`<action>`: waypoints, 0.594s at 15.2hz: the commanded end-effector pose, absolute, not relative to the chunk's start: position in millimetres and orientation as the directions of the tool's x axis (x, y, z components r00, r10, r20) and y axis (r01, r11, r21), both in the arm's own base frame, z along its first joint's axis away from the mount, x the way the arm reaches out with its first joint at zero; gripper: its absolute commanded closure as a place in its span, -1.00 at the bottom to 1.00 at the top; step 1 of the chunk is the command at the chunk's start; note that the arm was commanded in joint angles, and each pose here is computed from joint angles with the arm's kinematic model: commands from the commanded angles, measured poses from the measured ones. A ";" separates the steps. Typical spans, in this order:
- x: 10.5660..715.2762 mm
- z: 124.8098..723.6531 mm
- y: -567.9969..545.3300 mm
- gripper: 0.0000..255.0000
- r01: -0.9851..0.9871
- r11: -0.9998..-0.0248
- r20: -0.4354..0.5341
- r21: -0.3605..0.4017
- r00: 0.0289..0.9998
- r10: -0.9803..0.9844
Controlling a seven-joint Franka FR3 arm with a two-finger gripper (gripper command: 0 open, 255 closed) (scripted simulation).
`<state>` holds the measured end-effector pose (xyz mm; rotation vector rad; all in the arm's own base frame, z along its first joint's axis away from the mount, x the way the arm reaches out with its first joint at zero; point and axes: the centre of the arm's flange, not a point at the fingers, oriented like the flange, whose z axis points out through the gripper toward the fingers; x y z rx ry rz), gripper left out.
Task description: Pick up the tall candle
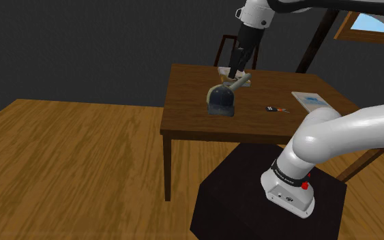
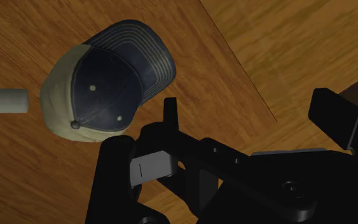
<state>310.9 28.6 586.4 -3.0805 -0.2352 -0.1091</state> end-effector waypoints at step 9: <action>302.6 536.6 -54.6 -1.00 0.437 -0.899 0.027 0.010 0.899 0.438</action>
